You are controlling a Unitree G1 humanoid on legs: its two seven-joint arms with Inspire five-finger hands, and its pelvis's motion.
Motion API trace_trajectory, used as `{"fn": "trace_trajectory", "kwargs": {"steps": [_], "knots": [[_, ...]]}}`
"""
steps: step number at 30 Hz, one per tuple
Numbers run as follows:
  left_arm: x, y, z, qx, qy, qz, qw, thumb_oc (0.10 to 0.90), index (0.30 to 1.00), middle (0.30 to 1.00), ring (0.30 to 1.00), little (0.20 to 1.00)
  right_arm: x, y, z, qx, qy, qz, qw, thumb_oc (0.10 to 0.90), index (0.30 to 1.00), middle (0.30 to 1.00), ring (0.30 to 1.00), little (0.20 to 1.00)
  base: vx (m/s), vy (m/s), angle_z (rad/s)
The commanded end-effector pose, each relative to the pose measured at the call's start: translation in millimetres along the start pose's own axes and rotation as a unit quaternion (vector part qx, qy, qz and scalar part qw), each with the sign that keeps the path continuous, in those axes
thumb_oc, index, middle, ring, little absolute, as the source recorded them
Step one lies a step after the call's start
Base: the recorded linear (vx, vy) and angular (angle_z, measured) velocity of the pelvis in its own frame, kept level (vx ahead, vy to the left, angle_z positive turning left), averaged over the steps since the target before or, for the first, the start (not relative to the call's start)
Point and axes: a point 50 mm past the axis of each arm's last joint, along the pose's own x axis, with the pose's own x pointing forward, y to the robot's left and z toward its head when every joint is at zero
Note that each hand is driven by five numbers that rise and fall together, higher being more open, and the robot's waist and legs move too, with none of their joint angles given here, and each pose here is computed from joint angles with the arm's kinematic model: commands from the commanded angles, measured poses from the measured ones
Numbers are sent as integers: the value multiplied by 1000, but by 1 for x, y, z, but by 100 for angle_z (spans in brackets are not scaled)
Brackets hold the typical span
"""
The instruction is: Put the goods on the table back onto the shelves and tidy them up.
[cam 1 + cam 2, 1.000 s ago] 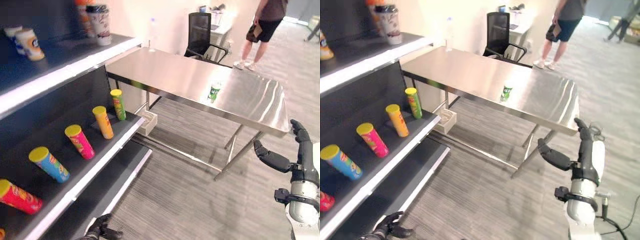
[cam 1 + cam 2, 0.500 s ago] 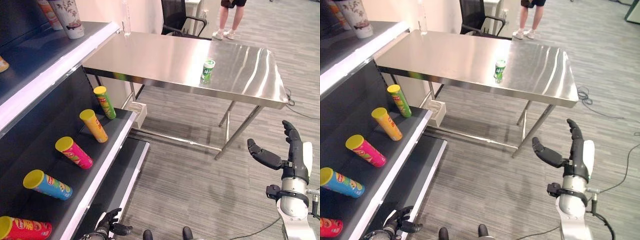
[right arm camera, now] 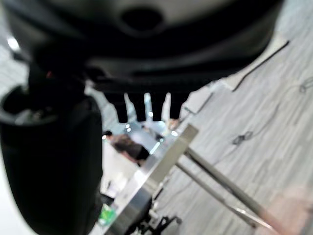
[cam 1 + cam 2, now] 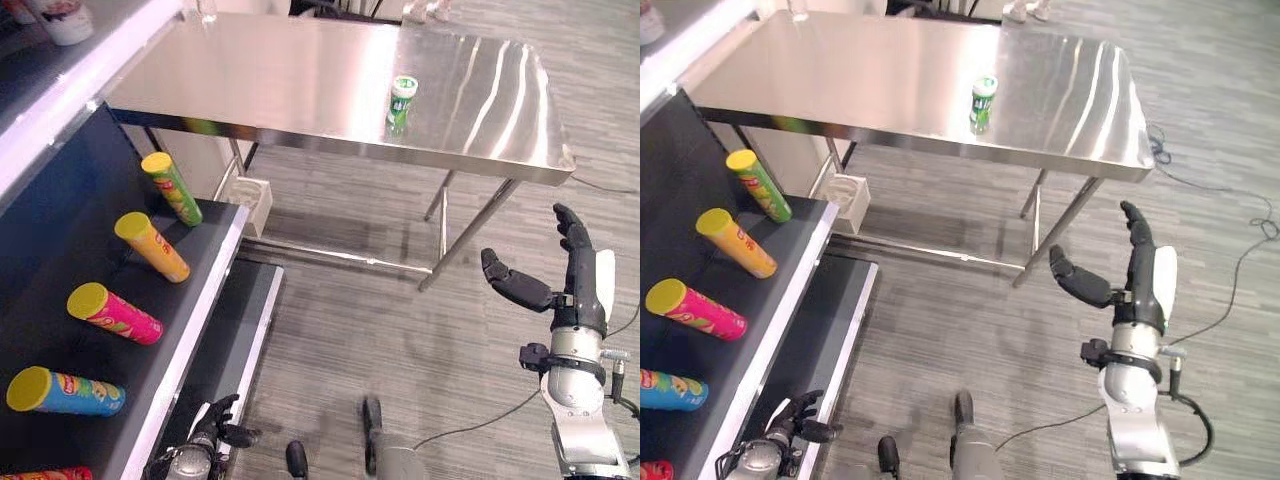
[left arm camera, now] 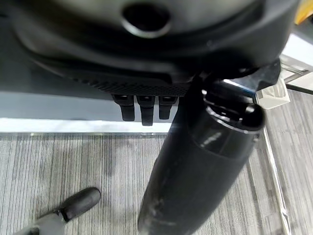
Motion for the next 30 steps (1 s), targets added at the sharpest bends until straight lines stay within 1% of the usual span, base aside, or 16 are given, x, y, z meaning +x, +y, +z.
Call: {"fn": "trace_trajectory", "kwargs": {"steps": [1, 6, 7, 13, 16, 18, 20, 21, 24, 27, 30], "knots": [[2, 17, 27, 3, -69, 27, 997, 800, 900, 900, 900, 900, 29, -46, 51, -28, -150, -101, 983, 800, 900, 900, 900, 900, 251, -210, 101], [1, 11, 17, -16, -53, 31, 998, 800, 900, 900, 900, 900, 30, -62, 61, -40, -176, -125, 976, 800, 900, 900, 900, 900, 242, -224, 59], [0, 5, 15, -24, -51, 25, 998, 800, 900, 900, 900, 900, 32, -71, 69, -54, -194, -133, 970, 800, 900, 900, 900, 900, 325, -322, 28], [0, 0, 14, -34, -47, 19, 998, 800, 900, 900, 900, 900, 32, -84, 76, -72, -215, -140, 964, 800, 900, 900, 900, 900, 199, -229, 11], [1, -2, 18, -36, -50, 14, 998, 800, 900, 900, 900, 900, 31, -91, 81, -58, -224, -149, 961, 800, 900, 900, 900, 900, 115, -180, 13], [2, -6, 20, -38, -52, 8, 998, 800, 900, 900, 900, 900, 30, -93, 84, -37, -231, -150, 960, 800, 900, 900, 900, 900, 106, -112, 29], [2, -12, 21, -33, -54, -7, 998, 800, 900, 900, 900, 900, 34, -95, 90, 3, -244, -151, 958, 800, 900, 900, 900, 900, 135, -85, 32], [2, -12, 21, -33, -54, -8, 998, 800, 900, 900, 900, 900, 35, -95, 89, 3, -245, -151, 958, 800, 900, 900, 900, 900, 105, -51, 20], [2, -15, 19, -29, -48, -15, 998, 800, 900, 900, 900, 900, 41, -91, 90, 25, -243, -139, 960, 800, 900, 900, 900, 900, 107, -51, 3], [2, -14, 18, -28, -47, -17, 998, 800, 900, 900, 900, 900, 44, -86, 91, 33, -245, -129, 960, 800, 900, 900, 900, 900, 134, 16, 4], [1, -12, 10, -31, -31, -10, 999, 800, 900, 900, 900, 900, 51, -79, 94, 37, -246, -116, 961, 800, 900, 900, 900, 900, 132, 75, -8]]}}
